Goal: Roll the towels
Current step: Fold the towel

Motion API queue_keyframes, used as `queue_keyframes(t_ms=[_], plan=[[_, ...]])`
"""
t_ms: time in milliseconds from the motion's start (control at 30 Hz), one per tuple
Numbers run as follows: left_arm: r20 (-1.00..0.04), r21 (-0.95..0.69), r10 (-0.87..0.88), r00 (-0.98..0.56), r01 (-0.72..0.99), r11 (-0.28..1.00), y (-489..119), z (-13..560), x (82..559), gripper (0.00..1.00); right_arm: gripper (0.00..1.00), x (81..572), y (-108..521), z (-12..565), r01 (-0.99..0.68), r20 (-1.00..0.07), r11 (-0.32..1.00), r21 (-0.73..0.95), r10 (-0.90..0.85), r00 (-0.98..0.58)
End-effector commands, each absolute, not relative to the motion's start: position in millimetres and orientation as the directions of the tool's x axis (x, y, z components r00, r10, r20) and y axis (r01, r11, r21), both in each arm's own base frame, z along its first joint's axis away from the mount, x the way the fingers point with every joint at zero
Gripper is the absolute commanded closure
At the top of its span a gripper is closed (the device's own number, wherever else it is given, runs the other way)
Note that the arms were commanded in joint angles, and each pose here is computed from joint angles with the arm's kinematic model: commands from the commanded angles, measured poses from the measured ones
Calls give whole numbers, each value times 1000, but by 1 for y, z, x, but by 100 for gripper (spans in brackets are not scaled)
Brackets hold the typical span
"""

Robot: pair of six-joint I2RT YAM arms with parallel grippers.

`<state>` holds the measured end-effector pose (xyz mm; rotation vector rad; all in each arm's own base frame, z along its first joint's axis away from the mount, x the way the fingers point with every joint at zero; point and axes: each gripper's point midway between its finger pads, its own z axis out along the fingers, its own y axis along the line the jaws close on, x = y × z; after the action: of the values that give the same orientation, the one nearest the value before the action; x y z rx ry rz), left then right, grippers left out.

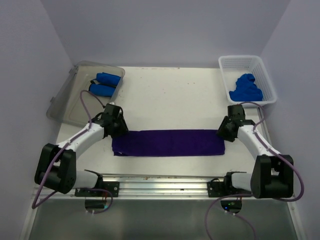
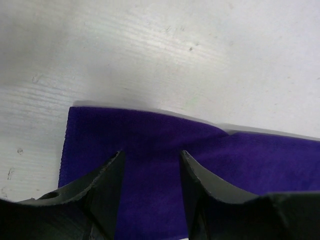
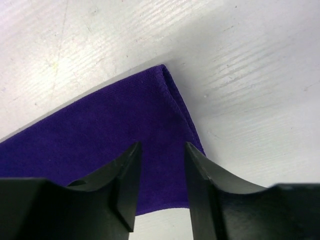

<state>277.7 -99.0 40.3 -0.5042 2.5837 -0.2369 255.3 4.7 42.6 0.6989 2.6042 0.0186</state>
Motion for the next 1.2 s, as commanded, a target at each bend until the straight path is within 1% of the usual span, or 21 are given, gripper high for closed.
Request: queue_keyframes(t_ms=[0, 67, 133, 167, 200, 267, 300, 367, 400, 467, 533, 567, 600, 700, 733, 800, 867, 1000, 1067, 1167], plan=[[-538, -315, -369, -758, -226, 922, -104, 87, 299, 48, 55, 249, -4, 42, 481, -419, 873, 83, 469, -778], [-539, -353, -337, -771, -156, 922, -116, 98, 297, 40, 54, 248, -4, 35, 486, -398, 871, 71, 471, -787], [-523, -348, -337, -783, -165, 923, -116, 102, 290, 38, 54, 247, -4, 28, 489, -379, 870, 58, 472, -796], [-500, -348, -339, -797, -173, 921, -117, 98, 272, 58, 54, 244, -6, 24, 501, -368, 864, 42, 479, -797], [-500, -348, -339, -797, -173, 921, -117, 98, 272, 58, 54, 244, -5, 24, 503, -368, 863, 43, 482, -795], [-481, -344, -339, -809, -182, 921, -115, 88, 258, 76, 54, 244, -8, 24, 515, -380, 857, 39, 489, -785], [-458, -331, -333, -824, -190, 924, -114, 77, 247, 80, 54, 244, -8, 25, 518, -383, 855, 39, 491, -782], [-420, -359, -333, -844, -182, 915, -120, 68, 235, 87, 54, 244, -8, 25, 519, -390, 854, 43, 493, -778], [-392, -351, -328, -859, -190, 917, -119, 56, 225, 88, 54, 244, -8, 27, 519, -395, 853, 48, 494, -774], [-364, -352, -335, -869, -204, 913, -120, 47, 215, 93, 54, 244, -7, 28, 521, -395, 851, 55, 498, -772], [-329, -331, -346, -879, -236, 914, -115, 32, 199, 94, 54, 244, -7, 31, 524, -400, 850, 57, 501, -768], [-330, -331, -357, -874, -247, 911, -114, 33, 199, 97, 54, 245, -8, 31, 525, -403, 849, 57, 501, -766], [-316, -323, -368, -874, -265, 908, -111, 27, 192, 97, 53, 245, -8, 32, 524, -404, 850, 55, 499, -767], [-321, -335, -405, -856, -297, 894, -109, 20, 189, 97, 53, 247, -4, 34, 514, -400, 854, 75, 498, -769], [-337, -327, -411, -847, -304, 895, -106, 18, 192, 97, 52, 248, -3, 35, 512, -401, 855, 81, 499, -768], [-323, -310, -403, -856, -306, 900, -106, 14, 191, 100, 52, 248, -3, 35, 514, -401, 854, 85, 501, -767], [-315, -295, -388, -866, -299, 907, -105, 16, 189, 100, 52, 248, -5, 35, 515, -402, 854, 75, 498, -768], [-397, -296, -396, -828, -293, 909, -99, 41, 200, 100, 51, 246, -16, 31, 532, -399, 845, 45, 503, -766], [-406, -294, -402, -820, -299, 908, -96, 45, 200, 100, 51, 246, -16, 30, 533, -401, 845, 47, 505, -764], [-392, -294, -405, -826, -305, 906, -98, 45, 200, 100, 51, 246, -15, 28, 528, -396, 848, 49, 501, -769]])
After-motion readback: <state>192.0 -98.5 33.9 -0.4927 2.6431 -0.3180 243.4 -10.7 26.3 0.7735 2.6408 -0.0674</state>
